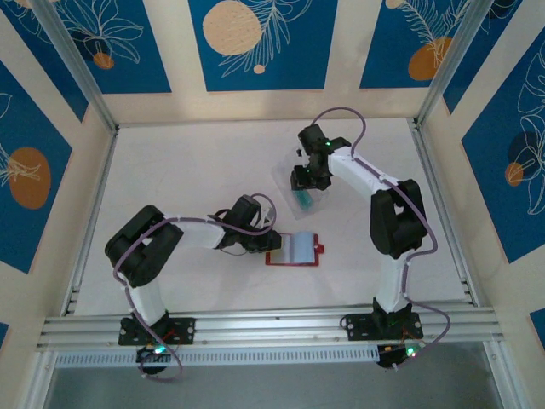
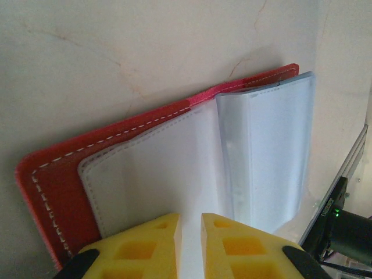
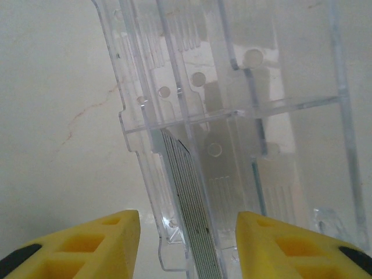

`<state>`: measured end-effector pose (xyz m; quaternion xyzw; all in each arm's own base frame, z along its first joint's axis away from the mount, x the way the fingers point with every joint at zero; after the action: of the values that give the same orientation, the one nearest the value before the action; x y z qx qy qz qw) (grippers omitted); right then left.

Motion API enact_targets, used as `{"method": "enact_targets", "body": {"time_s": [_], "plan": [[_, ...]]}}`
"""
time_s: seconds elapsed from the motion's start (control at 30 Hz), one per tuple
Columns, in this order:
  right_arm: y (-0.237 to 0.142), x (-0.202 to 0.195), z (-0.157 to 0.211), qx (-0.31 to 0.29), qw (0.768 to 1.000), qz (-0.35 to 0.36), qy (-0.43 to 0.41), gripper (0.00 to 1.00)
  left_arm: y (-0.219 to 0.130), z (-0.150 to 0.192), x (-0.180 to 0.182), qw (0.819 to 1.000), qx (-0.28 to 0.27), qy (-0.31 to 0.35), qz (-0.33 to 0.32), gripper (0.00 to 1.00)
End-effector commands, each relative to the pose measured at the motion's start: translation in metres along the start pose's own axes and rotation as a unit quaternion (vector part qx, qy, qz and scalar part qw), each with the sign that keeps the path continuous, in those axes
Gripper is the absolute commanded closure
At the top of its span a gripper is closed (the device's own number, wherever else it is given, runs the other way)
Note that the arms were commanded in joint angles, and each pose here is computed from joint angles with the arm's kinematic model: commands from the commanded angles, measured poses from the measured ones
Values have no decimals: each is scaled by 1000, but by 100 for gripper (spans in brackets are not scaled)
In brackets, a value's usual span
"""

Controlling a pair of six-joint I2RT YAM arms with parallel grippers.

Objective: Put the credit cards into the card holder

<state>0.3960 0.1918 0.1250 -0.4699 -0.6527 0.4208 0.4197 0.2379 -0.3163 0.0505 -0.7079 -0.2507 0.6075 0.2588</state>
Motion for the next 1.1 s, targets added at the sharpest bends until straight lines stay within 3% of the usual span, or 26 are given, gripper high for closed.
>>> {"method": "enact_targets", "body": {"time_s": [0.0, 0.27, 0.7, 1.07], "plan": [[5, 1, 2, 12, 999, 22, -19, 52, 1, 13, 16, 999, 15, -16, -35, 83], [9, 9, 6, 18, 998, 30, -43, 53, 0, 13, 16, 999, 11, -18, -34, 83], [-4, 33, 4, 18, 997, -73, -34, 55, 0, 15, 19, 999, 10, -20, -33, 83], [0, 35, 7, 31, 995, -85, -35, 59, 1, 17, 20, 999, 10, -22, -32, 84]]}}
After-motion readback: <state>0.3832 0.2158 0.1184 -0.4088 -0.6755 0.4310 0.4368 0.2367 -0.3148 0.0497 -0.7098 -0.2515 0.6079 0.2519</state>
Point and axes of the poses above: each hand's point on the last joint's axis, 136 mm out from that joint toward the fingers, its own y axis out along the fingers, its own x axis along the line the jaws close on, z = x × y, the point moved 3 cm from there along -y, back along the fingers, and after that the axes turned 2 degrees about -y, right-handed, at the moved point
